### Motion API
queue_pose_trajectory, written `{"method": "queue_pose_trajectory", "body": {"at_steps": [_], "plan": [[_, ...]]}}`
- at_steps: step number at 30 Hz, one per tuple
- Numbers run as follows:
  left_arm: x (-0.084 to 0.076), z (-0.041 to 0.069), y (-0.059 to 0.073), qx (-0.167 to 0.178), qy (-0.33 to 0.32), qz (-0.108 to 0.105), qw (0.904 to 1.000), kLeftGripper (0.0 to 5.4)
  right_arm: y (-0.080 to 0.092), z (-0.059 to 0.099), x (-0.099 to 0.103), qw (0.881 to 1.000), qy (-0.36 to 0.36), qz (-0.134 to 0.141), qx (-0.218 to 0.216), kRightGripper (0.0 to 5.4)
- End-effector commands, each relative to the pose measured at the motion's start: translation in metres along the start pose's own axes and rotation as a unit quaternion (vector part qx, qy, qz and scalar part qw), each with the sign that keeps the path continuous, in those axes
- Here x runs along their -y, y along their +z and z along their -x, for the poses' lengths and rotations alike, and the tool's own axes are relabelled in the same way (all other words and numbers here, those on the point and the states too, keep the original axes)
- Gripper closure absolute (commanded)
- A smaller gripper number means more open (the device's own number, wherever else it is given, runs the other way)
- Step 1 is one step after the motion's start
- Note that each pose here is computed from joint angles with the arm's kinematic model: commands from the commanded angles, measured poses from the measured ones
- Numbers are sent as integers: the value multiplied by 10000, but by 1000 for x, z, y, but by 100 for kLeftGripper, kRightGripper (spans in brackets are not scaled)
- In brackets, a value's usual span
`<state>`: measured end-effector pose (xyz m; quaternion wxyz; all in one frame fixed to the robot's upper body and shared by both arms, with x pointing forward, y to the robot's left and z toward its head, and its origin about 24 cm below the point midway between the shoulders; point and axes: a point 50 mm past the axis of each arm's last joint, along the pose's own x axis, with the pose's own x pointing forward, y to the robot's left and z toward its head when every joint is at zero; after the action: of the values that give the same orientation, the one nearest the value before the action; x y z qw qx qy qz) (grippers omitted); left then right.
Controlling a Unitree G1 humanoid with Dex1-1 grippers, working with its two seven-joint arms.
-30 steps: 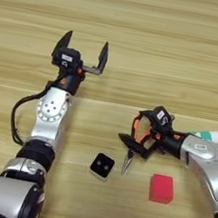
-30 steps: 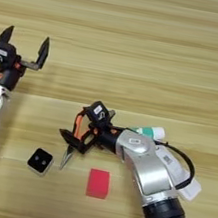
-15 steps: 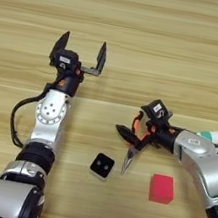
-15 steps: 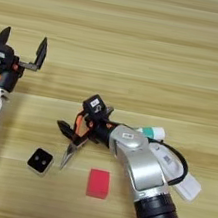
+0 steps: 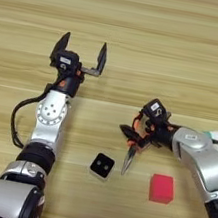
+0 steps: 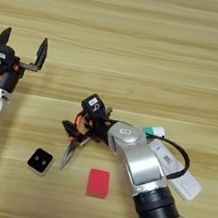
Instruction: Move the objects on the table
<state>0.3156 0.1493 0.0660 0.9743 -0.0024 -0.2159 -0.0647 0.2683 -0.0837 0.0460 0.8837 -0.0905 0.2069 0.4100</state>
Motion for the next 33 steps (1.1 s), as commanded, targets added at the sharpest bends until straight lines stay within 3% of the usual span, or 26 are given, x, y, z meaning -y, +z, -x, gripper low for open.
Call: {"method": "queue_pose_trajectory", "body": {"at_steps": [1, 5, 12, 19, 25, 33], "plan": [[3, -5, 3, 95, -40, -25, 9999, 0, -3, 0, 2, 9997, -71, -101, -230, 152], [4, -5, 3, 99, -35, -13, 9999, 0, -10, 2, 3, 9983, -7, -268, -512, 200], [6, -6, 3, 106, -37, 2, 9999, 0, -25, 6, -2, 9921, 200, -151, -1228, 261], [9, -7, 4, 122, -18, 43, 9999, 0, -21, 1, -14, 9881, 576, 75, -1427, 300], [10, -8, 5, 144, -2, 74, 9999, 0, -38, 20, -8, 9800, 686, 285, -1845, 337], [8, -7, 5, 152, 15, 79, 9999, 0, -61, 51, 2, 9745, 615, 119, -2156, 375]]}}
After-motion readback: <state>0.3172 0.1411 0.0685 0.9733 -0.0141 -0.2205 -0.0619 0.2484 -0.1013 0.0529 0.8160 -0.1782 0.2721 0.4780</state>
